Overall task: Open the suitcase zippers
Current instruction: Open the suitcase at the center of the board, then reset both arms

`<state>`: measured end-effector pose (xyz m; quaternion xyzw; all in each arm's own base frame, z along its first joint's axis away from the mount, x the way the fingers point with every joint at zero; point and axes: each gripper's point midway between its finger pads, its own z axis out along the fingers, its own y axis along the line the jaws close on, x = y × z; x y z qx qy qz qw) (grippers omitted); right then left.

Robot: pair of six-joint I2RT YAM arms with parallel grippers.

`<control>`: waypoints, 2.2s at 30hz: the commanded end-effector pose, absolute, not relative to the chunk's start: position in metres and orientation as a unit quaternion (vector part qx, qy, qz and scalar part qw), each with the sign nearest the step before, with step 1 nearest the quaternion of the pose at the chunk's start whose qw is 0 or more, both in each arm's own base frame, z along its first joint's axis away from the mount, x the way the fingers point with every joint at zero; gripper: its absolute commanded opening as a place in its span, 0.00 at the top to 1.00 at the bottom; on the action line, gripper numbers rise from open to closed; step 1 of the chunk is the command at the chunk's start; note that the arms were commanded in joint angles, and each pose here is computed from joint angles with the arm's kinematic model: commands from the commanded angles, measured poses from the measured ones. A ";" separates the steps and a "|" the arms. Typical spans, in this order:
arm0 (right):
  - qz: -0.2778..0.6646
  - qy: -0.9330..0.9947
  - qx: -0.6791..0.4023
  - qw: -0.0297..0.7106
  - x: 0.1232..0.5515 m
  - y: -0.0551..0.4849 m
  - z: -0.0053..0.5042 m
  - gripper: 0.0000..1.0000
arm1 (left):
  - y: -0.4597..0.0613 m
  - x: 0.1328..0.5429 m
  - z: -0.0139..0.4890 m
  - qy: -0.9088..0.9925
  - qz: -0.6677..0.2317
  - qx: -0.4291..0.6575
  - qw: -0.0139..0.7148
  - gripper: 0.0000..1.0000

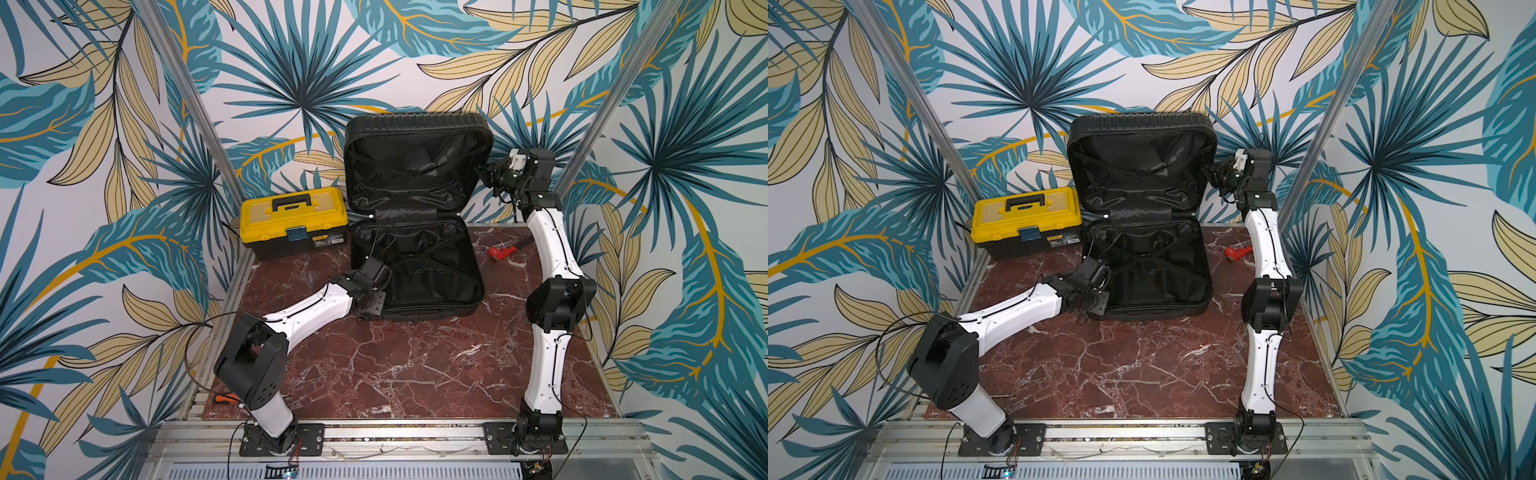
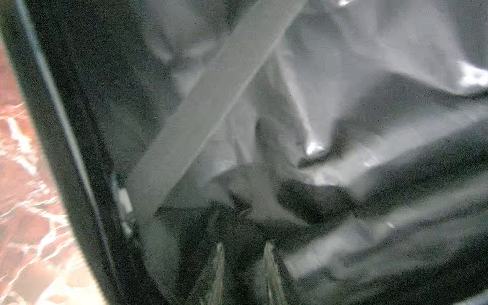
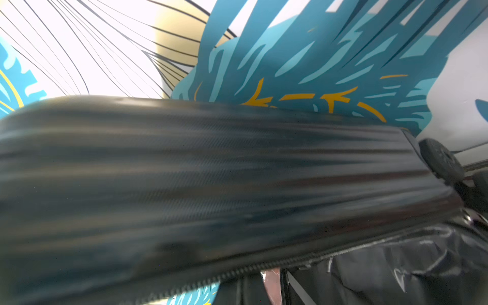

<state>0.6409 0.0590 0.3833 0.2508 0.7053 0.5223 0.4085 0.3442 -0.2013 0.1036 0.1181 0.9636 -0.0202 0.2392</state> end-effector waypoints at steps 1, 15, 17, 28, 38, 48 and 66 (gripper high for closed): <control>0.522 0.687 0.244 0.444 0.634 0.051 0.417 0.94 | -0.153 0.309 0.074 0.983 0.054 0.101 0.143 0.71; 0.476 0.725 0.164 0.470 0.588 0.072 0.416 0.88 | -0.221 0.341 0.089 0.982 -0.079 0.057 0.164 0.57; 0.452 0.734 0.155 0.482 0.575 0.070 0.415 0.88 | -0.226 0.345 0.095 0.978 -0.093 0.050 0.177 0.57; 0.302 0.798 0.141 0.502 0.502 0.055 0.397 0.07 | -0.205 0.367 0.244 0.918 -0.117 0.065 0.374 0.21; 0.063 0.772 0.238 0.586 0.402 -0.014 0.373 0.00 | -0.060 0.377 0.312 0.813 0.031 -0.128 0.567 0.01; -0.106 0.705 0.155 0.684 0.364 -0.051 0.264 0.01 | 0.032 0.412 0.187 0.850 0.035 -0.110 0.514 0.01; -0.035 0.796 0.096 0.596 0.388 -0.033 0.113 0.00 | 0.013 0.403 0.117 0.780 -0.014 -0.011 0.626 0.00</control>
